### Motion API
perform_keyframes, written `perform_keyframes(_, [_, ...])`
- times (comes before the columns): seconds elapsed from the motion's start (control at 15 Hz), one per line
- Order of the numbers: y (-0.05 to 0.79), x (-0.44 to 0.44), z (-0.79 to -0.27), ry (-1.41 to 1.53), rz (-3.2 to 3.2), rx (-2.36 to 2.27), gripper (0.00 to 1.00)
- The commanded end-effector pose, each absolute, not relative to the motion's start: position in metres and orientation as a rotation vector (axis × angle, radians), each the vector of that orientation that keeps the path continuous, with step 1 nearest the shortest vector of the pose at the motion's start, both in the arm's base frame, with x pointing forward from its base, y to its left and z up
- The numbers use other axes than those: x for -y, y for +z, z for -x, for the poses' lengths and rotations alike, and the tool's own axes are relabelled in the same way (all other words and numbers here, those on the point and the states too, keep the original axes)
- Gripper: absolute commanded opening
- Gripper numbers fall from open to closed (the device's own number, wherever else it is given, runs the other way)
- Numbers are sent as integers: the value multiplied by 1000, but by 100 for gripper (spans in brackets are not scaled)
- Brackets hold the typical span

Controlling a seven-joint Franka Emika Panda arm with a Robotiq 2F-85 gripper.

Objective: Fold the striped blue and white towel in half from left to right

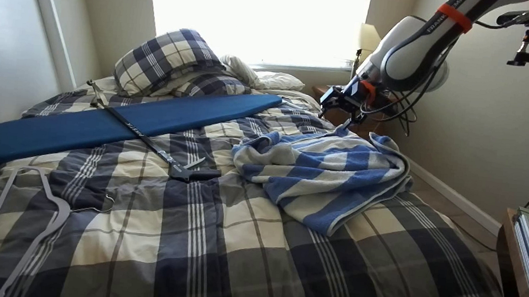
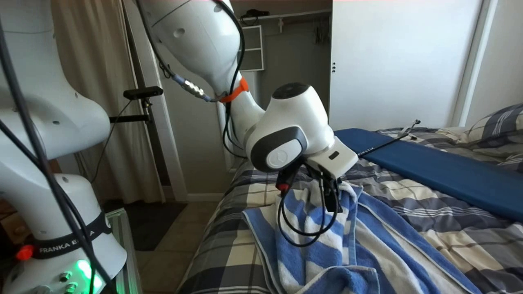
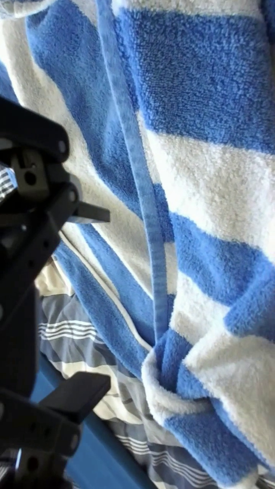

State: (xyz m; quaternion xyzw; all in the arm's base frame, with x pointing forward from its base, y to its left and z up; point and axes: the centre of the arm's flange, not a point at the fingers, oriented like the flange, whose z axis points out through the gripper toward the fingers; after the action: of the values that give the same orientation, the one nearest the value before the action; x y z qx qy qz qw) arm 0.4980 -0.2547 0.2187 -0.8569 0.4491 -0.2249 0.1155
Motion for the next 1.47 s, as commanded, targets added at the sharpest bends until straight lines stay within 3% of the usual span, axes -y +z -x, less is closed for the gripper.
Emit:
perform_keyframes(0.0, [219,264,-501,-607,2516,-1292,100])
perform_keyframes(0.8, [228,287,-511,-571,2487,-1255,100])
perform_keyframes(1.4, [195,327,-608,-458,2674,-620,100])
